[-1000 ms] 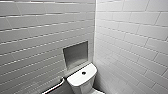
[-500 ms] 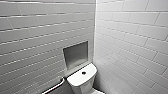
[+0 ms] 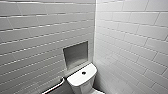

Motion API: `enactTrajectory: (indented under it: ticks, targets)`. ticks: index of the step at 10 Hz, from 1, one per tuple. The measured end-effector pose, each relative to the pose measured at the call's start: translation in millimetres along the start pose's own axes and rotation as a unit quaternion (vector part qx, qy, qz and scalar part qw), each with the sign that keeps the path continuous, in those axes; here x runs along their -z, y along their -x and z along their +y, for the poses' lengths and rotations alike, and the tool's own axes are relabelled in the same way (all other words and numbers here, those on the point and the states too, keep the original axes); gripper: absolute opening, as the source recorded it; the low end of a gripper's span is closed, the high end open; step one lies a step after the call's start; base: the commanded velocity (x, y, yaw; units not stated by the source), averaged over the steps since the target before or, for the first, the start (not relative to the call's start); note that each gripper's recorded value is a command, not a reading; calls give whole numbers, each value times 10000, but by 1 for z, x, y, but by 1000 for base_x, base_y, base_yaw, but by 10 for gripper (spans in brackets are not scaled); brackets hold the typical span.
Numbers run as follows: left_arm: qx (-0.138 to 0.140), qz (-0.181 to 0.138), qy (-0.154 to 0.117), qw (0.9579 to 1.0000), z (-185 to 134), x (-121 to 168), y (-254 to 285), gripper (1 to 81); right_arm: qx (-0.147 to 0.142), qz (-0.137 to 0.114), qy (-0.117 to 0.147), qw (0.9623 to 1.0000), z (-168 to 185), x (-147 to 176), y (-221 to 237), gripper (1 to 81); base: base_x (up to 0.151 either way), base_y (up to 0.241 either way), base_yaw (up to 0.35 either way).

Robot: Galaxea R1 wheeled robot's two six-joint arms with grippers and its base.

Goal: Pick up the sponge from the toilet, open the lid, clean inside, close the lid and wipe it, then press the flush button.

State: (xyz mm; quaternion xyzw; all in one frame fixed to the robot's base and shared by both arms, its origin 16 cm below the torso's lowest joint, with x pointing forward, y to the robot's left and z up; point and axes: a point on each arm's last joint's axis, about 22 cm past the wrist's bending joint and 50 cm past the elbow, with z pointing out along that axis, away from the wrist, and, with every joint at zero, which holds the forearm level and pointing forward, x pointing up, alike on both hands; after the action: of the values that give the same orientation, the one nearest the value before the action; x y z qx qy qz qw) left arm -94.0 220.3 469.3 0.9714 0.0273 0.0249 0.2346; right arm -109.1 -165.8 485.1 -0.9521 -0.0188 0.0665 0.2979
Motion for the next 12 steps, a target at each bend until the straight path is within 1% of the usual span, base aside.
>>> enactTrajectory:
  ticks: [2, 4, 6, 8, 10, 12]
  targets:
    - [-19, 118, 282, 9995, 10, 20, -14, 811, -23, -1, -153, 9999, -1, 22, -3, 10, 0, 0, 0]
    - [-119, 323, 429, 9985, 5, 50, -47, 811, -14, 17, -172, 9998, 7, 41, -10, 10, 0, 0, 0]
    - [-239, 584, 577, 9963, 4, 85, -88, 811, -21, 62, -223, 9997, 8, 55, -17, 10, 0, 0, 0]
    - [-383, 871, 795, 9923, 16, 121, -137, 811, -31, 155, -199, 9997, 15, 67, -23, 10, 0, 0, 0]
    - [-574, 1183, 897, 9872, 24, 153, -201, 811, -34, 175, -86, 9998, 29, 77, -25, 10, 0, 0, 0]
    - [-781, 1346, 1041, 9823, 43, 179, -260, 811, -57, 202, -73, 9998, 31, 78, -26, 10, 0, 0, 0]
